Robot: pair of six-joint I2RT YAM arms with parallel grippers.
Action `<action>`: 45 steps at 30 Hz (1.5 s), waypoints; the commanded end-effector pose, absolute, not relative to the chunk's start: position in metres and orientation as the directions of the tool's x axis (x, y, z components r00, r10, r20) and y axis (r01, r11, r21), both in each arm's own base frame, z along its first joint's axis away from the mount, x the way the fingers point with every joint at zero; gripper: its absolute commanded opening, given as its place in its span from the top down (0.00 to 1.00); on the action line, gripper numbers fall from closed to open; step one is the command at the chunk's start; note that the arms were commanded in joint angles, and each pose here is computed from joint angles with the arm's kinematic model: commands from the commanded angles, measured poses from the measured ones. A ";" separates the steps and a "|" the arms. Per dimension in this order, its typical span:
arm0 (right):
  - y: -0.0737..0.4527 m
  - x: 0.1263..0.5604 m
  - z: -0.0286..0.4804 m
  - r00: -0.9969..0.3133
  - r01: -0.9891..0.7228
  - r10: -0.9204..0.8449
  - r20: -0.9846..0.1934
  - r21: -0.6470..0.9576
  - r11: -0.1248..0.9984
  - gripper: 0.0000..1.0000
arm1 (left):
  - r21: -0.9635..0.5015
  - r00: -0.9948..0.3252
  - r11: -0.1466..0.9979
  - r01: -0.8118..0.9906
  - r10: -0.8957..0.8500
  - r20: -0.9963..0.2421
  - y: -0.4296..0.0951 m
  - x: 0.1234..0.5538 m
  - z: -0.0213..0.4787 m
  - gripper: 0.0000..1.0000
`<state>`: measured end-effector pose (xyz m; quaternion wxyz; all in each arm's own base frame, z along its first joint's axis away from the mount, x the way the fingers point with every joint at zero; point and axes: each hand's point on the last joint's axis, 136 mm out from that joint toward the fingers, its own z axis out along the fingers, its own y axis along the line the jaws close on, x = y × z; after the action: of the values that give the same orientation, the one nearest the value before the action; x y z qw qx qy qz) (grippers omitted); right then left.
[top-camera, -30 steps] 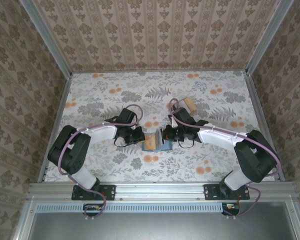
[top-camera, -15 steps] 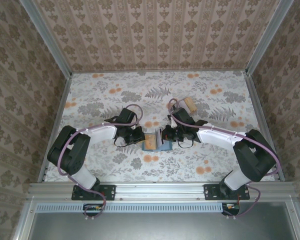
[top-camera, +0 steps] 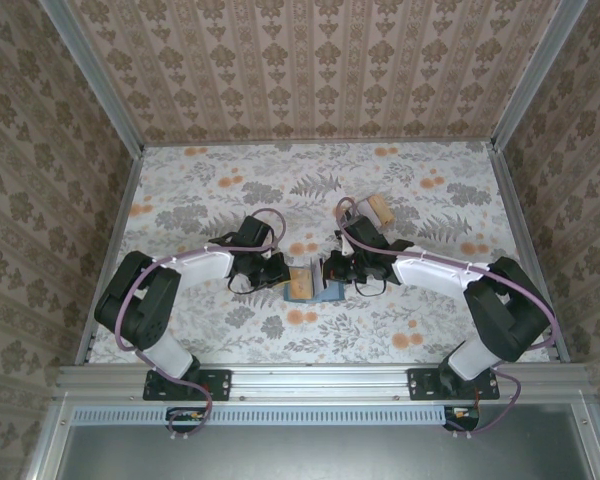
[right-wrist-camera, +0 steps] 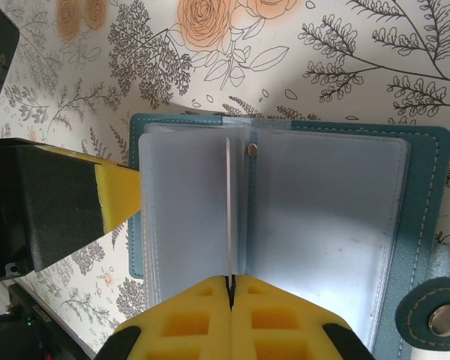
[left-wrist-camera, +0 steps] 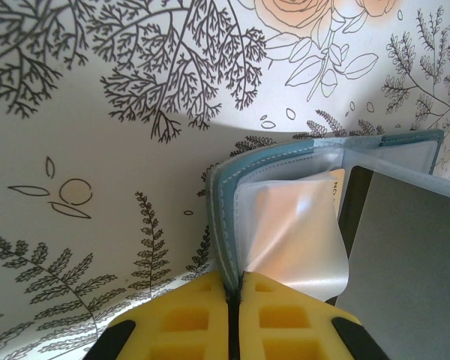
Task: Put the credit cards into the card holder
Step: Turn over the card slot in the card holder.
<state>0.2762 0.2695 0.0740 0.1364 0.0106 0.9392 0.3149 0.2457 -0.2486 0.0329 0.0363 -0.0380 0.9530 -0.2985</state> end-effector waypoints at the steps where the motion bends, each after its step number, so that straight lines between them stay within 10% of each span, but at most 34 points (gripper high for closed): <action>1: 0.280 0.281 0.084 -0.960 -0.083 0.103 -0.260 0.618 0.782 1.00 | -0.587 -0.990 0.809 -0.018 -0.096 -0.102 -0.254 0.256 0.049 0.92; 45: 0.287 0.284 0.095 -0.957 -0.102 0.093 -0.273 0.623 0.775 1.00 | -0.590 -0.990 0.807 -0.017 -0.094 -0.101 -0.256 0.258 0.049 0.92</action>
<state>0.2790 0.2755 0.0875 0.1441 0.0033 0.9367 0.3190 0.2493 -0.2509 0.0368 0.0410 -0.0368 0.9517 -0.3019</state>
